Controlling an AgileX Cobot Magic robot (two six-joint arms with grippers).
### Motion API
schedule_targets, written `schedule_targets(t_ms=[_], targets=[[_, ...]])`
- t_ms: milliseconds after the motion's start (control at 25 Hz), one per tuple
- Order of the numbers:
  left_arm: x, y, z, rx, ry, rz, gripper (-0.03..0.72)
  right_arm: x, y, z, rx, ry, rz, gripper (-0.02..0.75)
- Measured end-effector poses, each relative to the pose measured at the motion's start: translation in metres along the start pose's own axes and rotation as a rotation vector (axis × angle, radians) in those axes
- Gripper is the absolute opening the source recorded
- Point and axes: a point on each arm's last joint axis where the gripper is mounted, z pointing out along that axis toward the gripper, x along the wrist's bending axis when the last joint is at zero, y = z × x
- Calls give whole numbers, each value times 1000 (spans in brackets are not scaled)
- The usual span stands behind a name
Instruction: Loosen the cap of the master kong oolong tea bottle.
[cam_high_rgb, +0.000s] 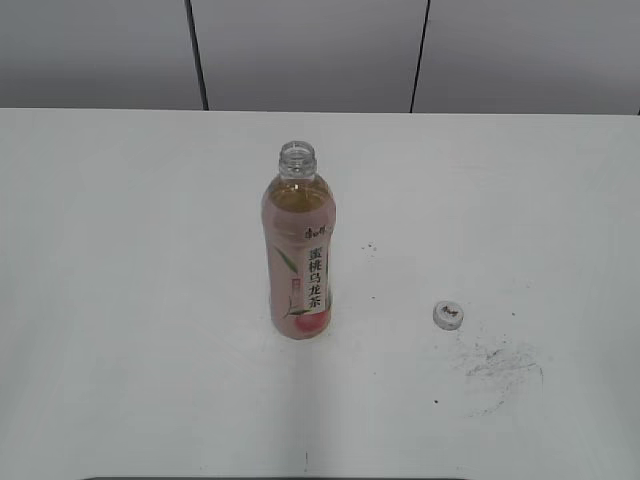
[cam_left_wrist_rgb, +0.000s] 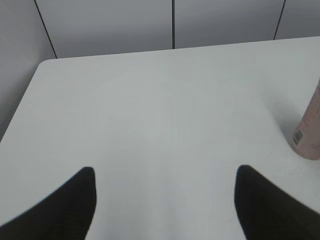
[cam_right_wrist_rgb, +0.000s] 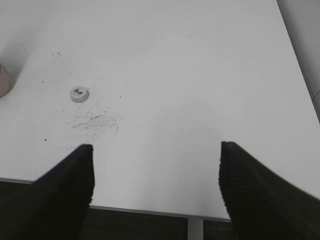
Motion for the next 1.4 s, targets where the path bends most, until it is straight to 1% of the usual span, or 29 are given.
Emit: schedule_targets(t_ms=[880,1120,1400], targets=[[0,0,0,-2,1,0,510,0,0,0,0,0,0,585],[-5,0,0,-1,-53,-23,510,0,0,0,0,0,0,585],[-4,-1,1,5,-48,-15,510,0,0,0,0,0,0,585]])
